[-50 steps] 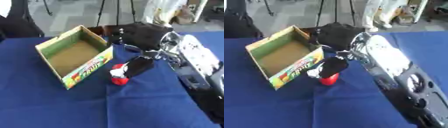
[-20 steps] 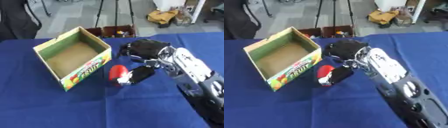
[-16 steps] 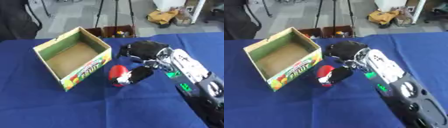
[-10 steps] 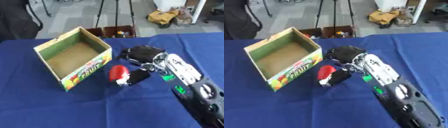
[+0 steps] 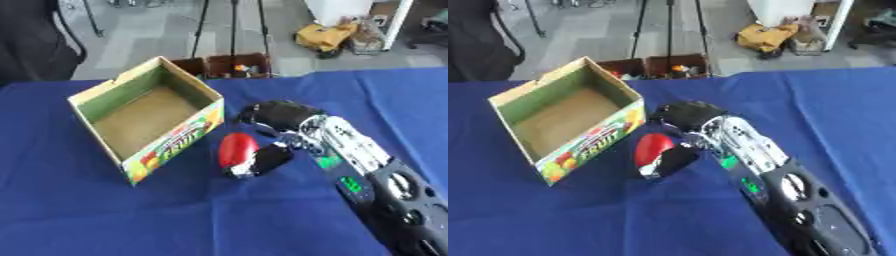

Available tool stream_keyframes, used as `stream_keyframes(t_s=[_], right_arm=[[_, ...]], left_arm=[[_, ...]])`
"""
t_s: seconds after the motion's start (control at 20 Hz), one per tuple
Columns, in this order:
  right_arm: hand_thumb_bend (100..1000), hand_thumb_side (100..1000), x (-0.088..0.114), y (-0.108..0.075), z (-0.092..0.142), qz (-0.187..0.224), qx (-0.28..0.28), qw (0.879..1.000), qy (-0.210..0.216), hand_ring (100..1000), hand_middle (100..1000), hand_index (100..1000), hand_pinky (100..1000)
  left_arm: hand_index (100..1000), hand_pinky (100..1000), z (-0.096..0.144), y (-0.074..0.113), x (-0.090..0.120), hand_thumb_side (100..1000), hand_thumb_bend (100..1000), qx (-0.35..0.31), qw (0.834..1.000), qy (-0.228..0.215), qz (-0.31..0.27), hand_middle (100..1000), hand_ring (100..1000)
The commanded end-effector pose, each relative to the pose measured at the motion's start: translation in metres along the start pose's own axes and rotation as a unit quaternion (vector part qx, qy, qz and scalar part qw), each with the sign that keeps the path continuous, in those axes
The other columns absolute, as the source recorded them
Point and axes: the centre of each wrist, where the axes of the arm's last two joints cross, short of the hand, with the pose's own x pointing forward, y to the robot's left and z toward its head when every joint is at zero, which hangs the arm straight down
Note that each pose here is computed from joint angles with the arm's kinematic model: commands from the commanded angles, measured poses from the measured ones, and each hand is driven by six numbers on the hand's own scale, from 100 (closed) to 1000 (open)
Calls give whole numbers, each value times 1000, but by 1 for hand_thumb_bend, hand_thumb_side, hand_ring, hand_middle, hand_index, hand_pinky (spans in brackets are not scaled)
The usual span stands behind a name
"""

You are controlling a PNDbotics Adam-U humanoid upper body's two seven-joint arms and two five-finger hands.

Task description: Pick up objects on the table and place them in the box.

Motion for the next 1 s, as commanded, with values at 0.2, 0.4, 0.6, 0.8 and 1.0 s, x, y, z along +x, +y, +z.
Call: stream_keyframes(t_s=[0.2, 0.4, 0.6, 0.8, 1.0], right_arm=[[655, 753, -5, -3, -3, -42, -12, 999, 7, 706, 832, 941, 632], [656, 684, -6, 1, -7, -63, -13, 998, 15, 699, 828, 937, 627], [658, 619, -8, 4, -10, -87, -7, 996, 19, 676, 817, 941, 611], [662, 527, -8, 7, -13, -126, -1, 992, 12, 640, 803, 946, 582], [659, 496, -9, 7, -14, -149, -4, 989, 16, 643, 802, 941, 582]], left_arm=[[888, 716, -7, 0, 5, 1000, 100, -2, 1000, -12, 2, 851, 853], [887, 716, -7, 0, 5, 1000, 100, -1, 1000, -12, 2, 851, 853], [887, 716, -6, 0, 5, 1000, 100, 0, 1000, -11, 2, 851, 853], [886, 717, -6, 0, 5, 1000, 100, 1, 1000, -10, 2, 851, 853], [885, 717, -6, -1, 4, 1000, 100, 0, 1000, -9, 3, 850, 852]])
